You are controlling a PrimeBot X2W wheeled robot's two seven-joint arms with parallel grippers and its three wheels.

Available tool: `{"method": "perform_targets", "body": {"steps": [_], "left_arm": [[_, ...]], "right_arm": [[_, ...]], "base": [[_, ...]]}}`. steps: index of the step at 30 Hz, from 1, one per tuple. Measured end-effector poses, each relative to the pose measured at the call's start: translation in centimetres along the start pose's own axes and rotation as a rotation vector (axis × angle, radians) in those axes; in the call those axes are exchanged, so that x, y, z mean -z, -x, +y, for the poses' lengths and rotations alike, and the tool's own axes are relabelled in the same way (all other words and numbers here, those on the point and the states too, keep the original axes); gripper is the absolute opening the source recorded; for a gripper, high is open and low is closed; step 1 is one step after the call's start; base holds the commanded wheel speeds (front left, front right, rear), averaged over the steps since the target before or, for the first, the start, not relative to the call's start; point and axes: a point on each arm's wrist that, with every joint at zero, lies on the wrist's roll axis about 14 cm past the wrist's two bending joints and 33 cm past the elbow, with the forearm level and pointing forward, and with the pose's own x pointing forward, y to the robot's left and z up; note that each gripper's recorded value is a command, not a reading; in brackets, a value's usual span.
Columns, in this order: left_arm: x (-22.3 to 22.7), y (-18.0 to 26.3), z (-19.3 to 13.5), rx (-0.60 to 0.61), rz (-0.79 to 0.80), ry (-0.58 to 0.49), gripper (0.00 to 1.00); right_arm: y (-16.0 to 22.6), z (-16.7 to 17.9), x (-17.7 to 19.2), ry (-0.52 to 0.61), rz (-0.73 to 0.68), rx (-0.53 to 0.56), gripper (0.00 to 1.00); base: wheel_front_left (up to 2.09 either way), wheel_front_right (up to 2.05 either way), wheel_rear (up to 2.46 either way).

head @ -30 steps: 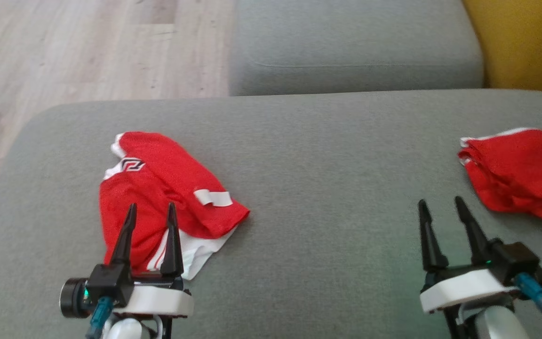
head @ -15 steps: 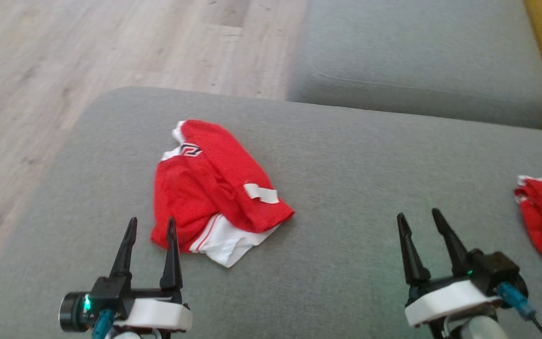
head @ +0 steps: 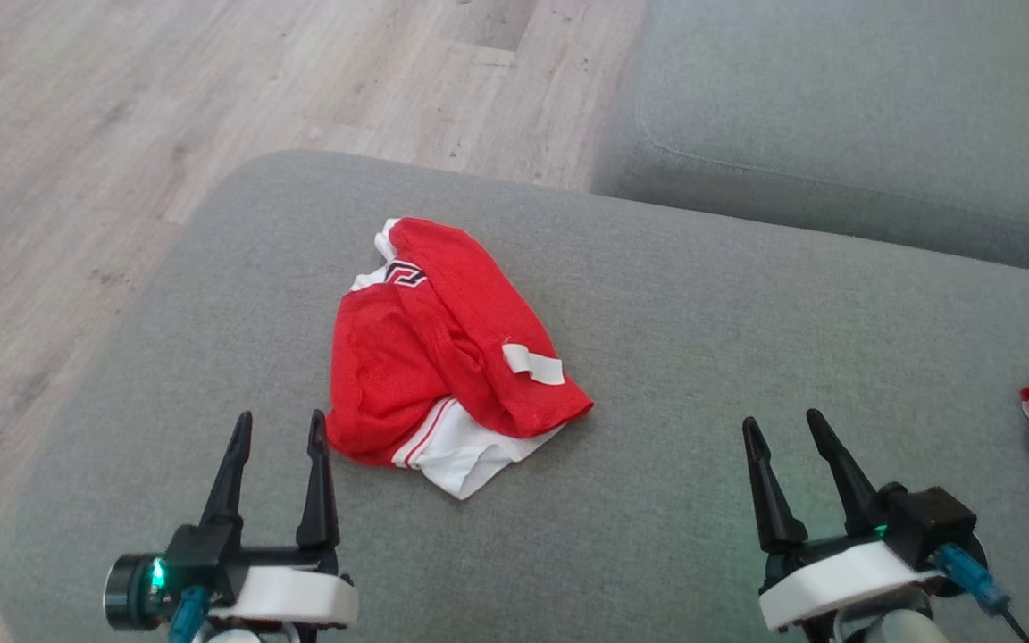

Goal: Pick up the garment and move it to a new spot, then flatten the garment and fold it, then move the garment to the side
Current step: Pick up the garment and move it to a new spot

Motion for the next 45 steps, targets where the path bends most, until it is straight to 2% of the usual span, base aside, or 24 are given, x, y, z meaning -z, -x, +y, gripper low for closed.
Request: {"method": "perform_targets", "body": {"steps": [4, 7, 15, 22, 26, 31, 35, 36, 37, 38, 45], "left_arm": [[0.7, -0.4, -0.5, 0.026, 0.022, -0.014, 1.0], [2.0, -0.9, -1.8, 0.091, 0.069, -0.025, 1.0], [2.6, -7.2, -9.7, 0.413, 0.197, -0.158, 1.0], [6.8, -8.0, -14.0, 0.572, 0.359, -0.232, 1.0], [9.5, -8.2, -14.8, 0.619, 0.459, -0.277, 1.0], [11.5, -9.7, -13.5, 0.564, 0.517, -0.367, 1.0], [12.4, -9.9, -13.7, 0.567, 0.538, -0.383, 1.0], [12.5, -9.9, -13.7, 0.571, 0.542, -0.384, 0.91], [12.4, -10.0, -13.8, 0.573, 0.539, -0.384, 0.35], [12.3, -10.0, -13.9, 0.576, 0.53, -0.382, 0.0], [7.8, -11.6, -16.4, 0.628, 0.313, -0.333, 0.0]], "right_arm": [[0.1, -0.6, 0.4, -0.009, 0.009, 0.017, 1.0], [0.2, -1.6, 0.8, -0.021, 0.017, 0.047, 1.0], [-1.2, -5.2, 0.2, -0.019, -0.011, 0.13, 1.0], [-0.8, -8.1, 0.6, -0.029, -0.008, 0.211, 1.0], [0.0, -9.6, 1.2, -0.034, 0.005, 0.26, 1.0], [0.9, -11.3, 1.4, -0.034, 0.009, 0.312, 1.0], [1.2, -11.8, 1.5, -0.034, 0.014, 0.33, 1.0], [1.3, -11.9, 1.5, -0.033, 0.013, 0.332, 1.0], [1.3, -11.9, 1.5, -0.033, 0.012, 0.334, 1.0], [1.4, -12.0, 1.4, -0.033, 0.011, 0.336, 1.0], [1.5, -11.9, 0.7, -0.025, -0.005, 0.337, 1.0]], "base": [[0.0, 0.0, 0.0], [0.0, 0.0, 0.0], [0.0, 0.0, 0.0], [0.0, 0.0, 0.0], [0.0, 0.0, 0.0], [0.0, 0.0, 0.0], [0.0, 0.0, 0.0], [0.0, 0.0, 0.0], [0.0, 0.0, 0.0], [0.0, 0.0, 0.0], [0.0, 0.0, 0.0]]}}
